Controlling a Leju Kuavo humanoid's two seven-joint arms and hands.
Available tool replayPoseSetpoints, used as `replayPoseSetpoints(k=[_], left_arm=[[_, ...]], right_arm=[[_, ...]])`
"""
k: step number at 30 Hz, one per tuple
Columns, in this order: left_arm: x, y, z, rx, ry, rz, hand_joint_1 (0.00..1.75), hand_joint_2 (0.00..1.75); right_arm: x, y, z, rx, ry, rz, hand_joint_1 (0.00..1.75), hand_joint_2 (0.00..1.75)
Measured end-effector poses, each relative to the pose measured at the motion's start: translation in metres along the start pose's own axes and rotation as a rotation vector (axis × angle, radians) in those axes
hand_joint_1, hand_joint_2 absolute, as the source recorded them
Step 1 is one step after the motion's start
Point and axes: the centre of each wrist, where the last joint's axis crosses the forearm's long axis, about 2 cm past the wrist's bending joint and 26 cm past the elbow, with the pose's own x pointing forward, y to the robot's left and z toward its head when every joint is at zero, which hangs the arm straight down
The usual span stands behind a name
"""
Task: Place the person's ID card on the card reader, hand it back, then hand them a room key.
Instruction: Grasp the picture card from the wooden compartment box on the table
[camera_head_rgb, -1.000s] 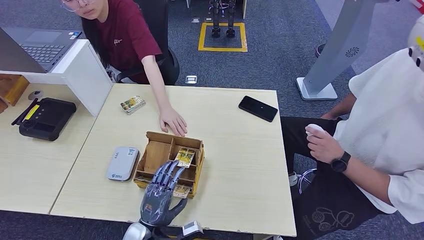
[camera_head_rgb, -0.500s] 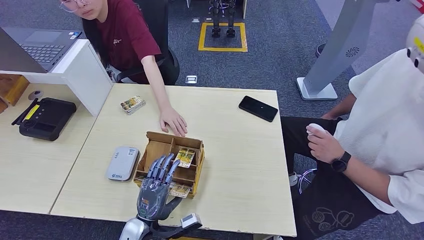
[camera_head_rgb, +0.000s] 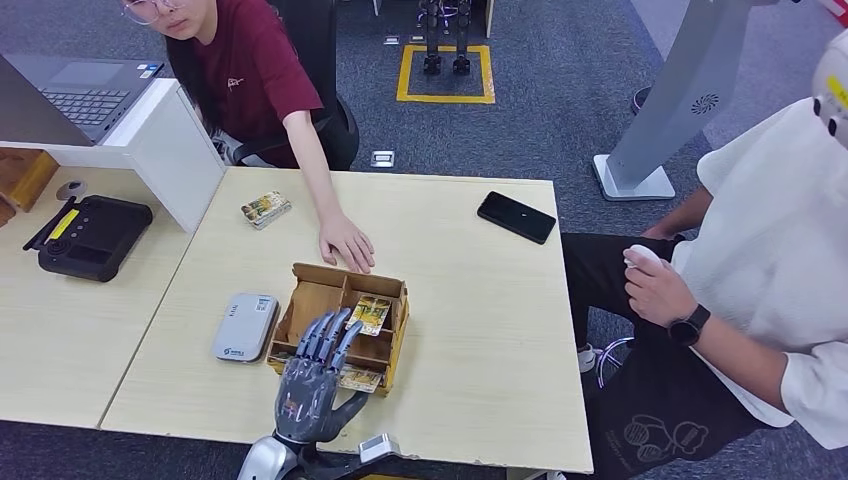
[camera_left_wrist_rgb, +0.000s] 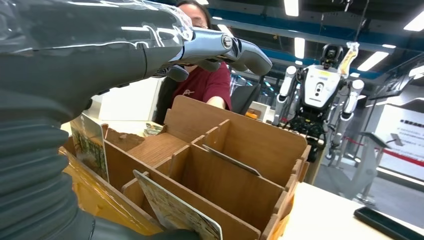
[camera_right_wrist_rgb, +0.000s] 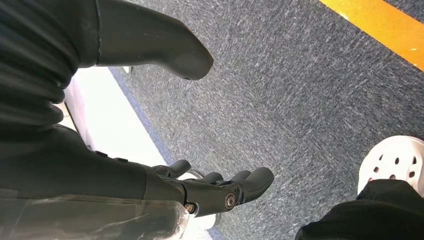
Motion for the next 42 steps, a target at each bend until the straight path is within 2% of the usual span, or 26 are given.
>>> replayPoseSetpoints(k=[29, 33, 42], left_arm=[[0.001, -0.008, 0.008, -0.026, 0.019, 0.043, 0.00, 1.75], [0.001, -0.010, 0.010, -0.034, 0.024, 0.046, 1.72, 1.75], [0.003, -0.015, 0.015, -0.061, 0.051, 0.067, 1.73, 1.75]], right_arm=[[0.000, 0.000, 0.000, -0.005, -0.003, -0.005, 0.00, 1.75], [0.000, 0.000, 0.000, -0.005, -0.004, -0.005, 0.00, 1.75], [0.000, 0.000, 0.000, -0.005, -0.005, -0.008, 0.00, 1.75]])
